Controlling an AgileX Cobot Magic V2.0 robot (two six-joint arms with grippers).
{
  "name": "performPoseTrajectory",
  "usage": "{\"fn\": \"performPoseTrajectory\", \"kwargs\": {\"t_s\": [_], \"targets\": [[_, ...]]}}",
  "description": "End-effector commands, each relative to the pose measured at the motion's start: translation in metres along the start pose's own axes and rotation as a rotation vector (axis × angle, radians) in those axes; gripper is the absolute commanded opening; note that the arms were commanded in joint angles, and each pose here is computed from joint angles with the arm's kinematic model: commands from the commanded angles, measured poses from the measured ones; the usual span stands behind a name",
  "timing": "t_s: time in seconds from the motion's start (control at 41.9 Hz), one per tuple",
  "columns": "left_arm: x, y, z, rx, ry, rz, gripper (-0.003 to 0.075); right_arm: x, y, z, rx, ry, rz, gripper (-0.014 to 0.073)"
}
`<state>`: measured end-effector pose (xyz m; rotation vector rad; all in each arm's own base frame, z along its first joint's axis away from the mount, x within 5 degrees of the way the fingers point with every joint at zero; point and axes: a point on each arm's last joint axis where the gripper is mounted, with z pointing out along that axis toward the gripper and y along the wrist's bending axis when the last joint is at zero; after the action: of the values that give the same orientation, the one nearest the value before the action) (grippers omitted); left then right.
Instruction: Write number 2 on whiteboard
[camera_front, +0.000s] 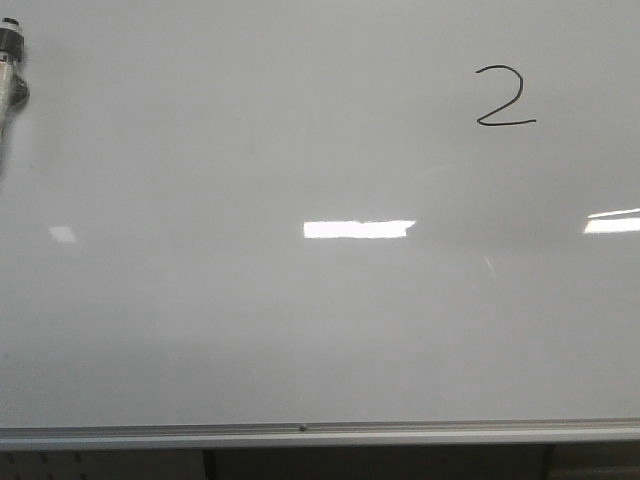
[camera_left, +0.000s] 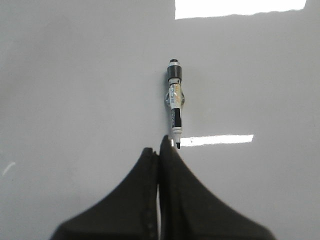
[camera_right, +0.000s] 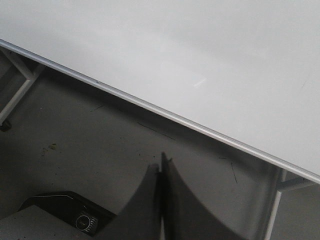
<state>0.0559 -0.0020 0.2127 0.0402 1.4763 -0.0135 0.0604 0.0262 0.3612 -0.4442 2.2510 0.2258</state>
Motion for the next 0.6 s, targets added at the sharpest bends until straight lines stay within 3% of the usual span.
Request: {"fn": "performPoseTrajectory", "kwargs": {"t_s": [0.0, 0.573], "targets": [[0.0006, -0.0005, -0.0011, 0.005, -0.064, -0.008, -0.0019, -0.0112, -0.0010, -0.0053, 0.011, -0.088, -0.006, -0.0069], [0.0000, 0.0007, -0.0013, -0.010, -0.071, -0.006, -0.0019, -0.0111, -0.0010, -0.0053, 0.011, -0.087, -0.006, -0.0069]]}}
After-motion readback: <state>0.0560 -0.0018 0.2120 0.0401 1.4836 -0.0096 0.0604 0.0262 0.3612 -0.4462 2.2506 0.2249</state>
